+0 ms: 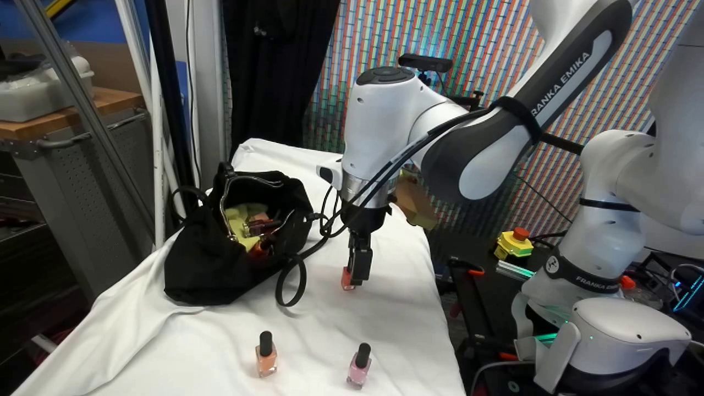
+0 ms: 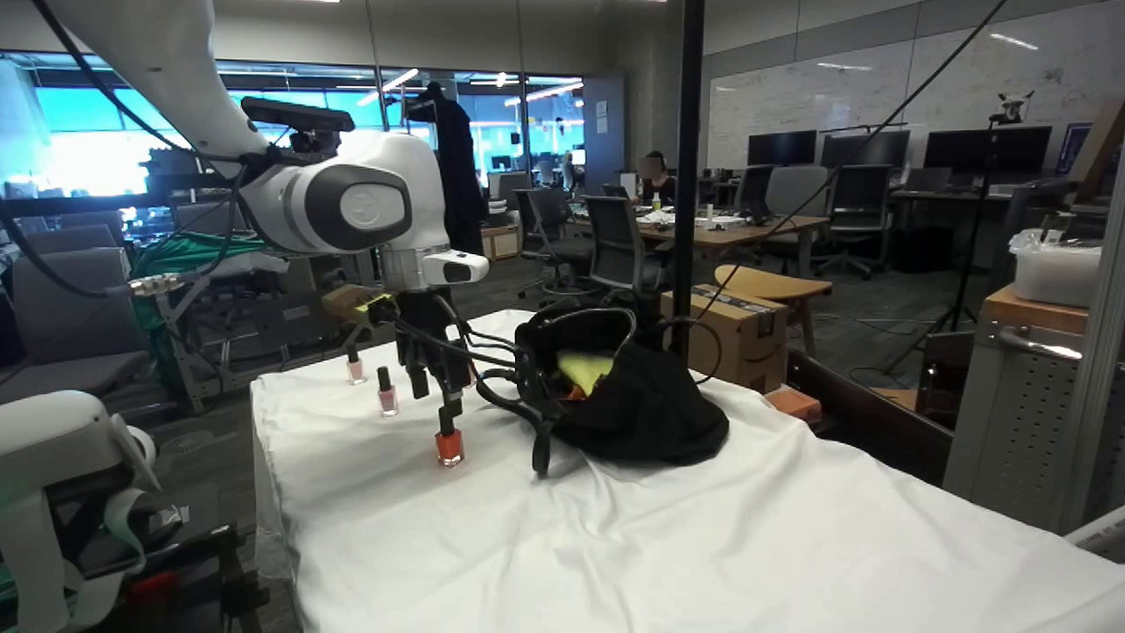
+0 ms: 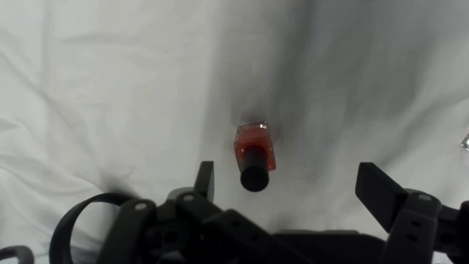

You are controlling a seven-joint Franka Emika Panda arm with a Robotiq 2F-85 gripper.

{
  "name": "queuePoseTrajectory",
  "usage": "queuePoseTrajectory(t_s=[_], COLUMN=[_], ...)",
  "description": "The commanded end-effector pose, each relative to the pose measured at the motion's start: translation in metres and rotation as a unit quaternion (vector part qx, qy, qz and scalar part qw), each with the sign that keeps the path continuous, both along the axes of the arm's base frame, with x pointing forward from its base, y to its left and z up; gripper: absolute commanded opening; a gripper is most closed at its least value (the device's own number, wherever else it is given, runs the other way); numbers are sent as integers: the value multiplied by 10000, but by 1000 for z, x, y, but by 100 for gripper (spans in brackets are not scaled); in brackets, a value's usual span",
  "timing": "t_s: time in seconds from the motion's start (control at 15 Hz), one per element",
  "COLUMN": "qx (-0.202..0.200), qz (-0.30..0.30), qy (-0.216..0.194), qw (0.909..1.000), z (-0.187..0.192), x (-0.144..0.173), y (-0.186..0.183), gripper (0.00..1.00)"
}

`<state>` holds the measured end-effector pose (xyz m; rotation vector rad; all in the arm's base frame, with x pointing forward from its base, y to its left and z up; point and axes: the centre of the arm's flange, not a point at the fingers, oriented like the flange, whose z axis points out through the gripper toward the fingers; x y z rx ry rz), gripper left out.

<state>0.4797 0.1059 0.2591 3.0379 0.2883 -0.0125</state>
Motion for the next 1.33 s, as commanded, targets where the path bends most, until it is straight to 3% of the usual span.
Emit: queuePoseTrajectory(t_s=[0.0,0.47,0.87,1.27], qx=[-49,23,7,2], qz=[187,347,323,359], qy=[-151,-413,-547,-447], qw=[9997,9985,9980,9984], z=[-13,-46,-50,-54], x=[12,15,15,14], y=[-6,-17,-29,-29], gripper=[100,100,100,100])
